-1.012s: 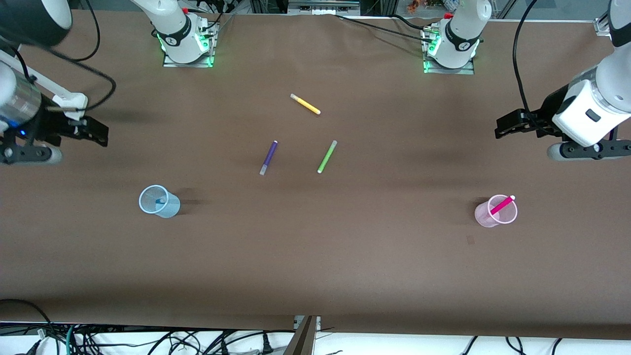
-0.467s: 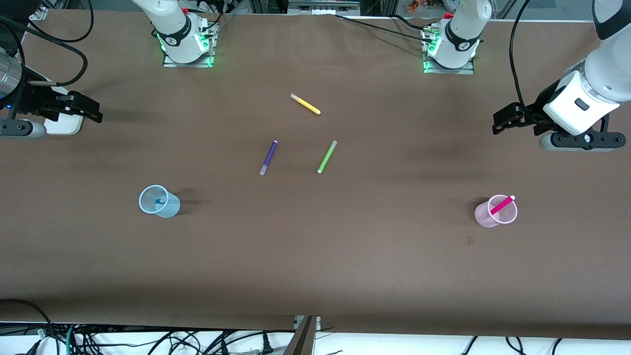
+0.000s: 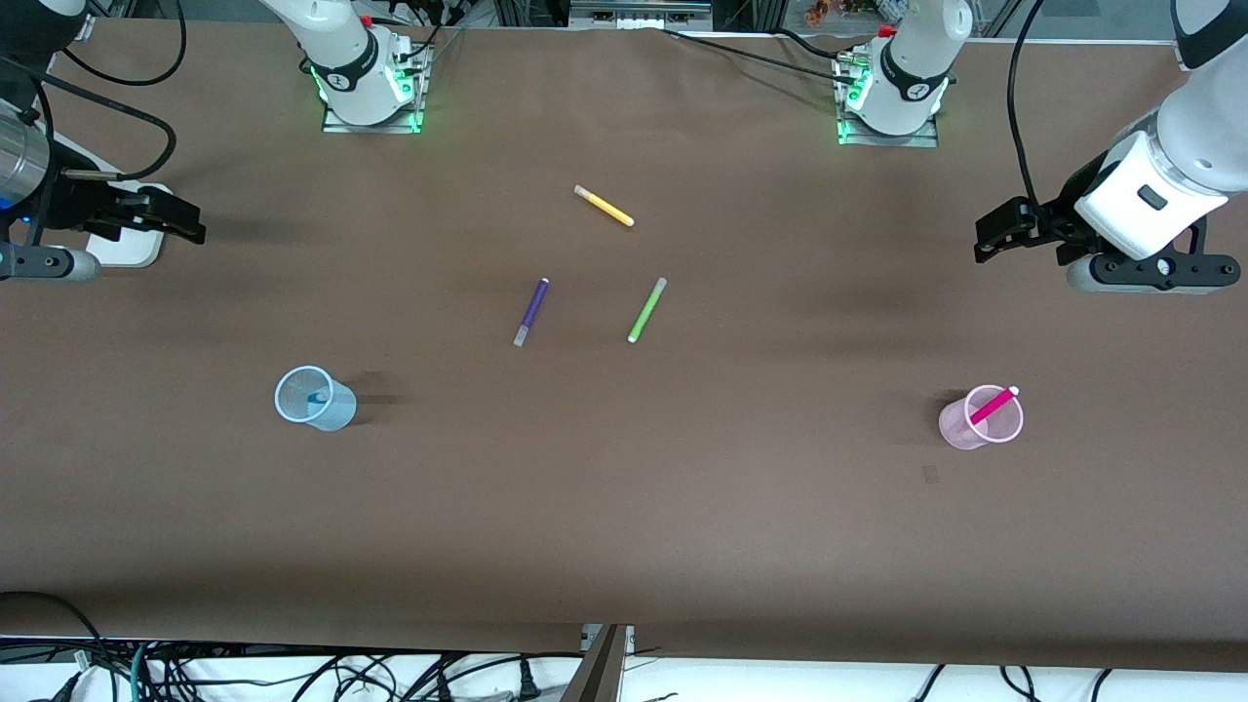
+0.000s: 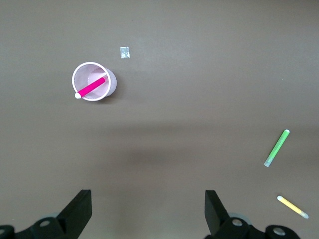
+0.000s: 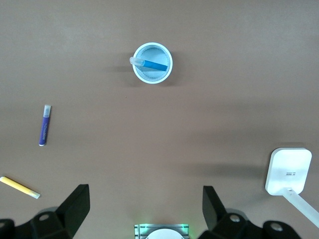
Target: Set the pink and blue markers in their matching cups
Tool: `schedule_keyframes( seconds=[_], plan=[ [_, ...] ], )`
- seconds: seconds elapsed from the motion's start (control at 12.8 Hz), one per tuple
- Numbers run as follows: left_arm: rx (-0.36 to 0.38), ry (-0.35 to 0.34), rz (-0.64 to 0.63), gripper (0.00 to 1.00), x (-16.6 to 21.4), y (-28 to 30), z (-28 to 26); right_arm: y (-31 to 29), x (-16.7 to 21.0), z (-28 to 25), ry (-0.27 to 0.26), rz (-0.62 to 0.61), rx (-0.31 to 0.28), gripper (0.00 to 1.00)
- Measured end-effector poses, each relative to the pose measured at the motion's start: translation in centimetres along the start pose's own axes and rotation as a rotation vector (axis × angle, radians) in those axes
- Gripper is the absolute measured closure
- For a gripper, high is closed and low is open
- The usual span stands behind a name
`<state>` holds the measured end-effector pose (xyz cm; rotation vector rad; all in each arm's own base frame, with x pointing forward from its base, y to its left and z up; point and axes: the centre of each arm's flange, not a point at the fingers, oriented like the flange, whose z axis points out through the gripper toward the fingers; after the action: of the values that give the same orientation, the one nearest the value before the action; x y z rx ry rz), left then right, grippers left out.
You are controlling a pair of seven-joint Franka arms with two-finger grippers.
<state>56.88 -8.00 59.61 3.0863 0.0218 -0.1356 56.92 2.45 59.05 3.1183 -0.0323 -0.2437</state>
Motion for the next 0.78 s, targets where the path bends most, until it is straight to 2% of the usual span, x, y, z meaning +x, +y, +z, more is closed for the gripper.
schedule_keyframes(
  seconds=[0.31,0.78],
  plan=[
    [0.007,-0.002,0.027,0.0,-0.2,1.5,0.2,0.0,0.1,0.1,-0.002,0.0,0.0,0.0],
    [0.017,-0.002,0.005,0.0,-0.1,0.4,0.1,0.0,0.1,0.1,-0.002,0.0,0.0,0.0]
  ],
)
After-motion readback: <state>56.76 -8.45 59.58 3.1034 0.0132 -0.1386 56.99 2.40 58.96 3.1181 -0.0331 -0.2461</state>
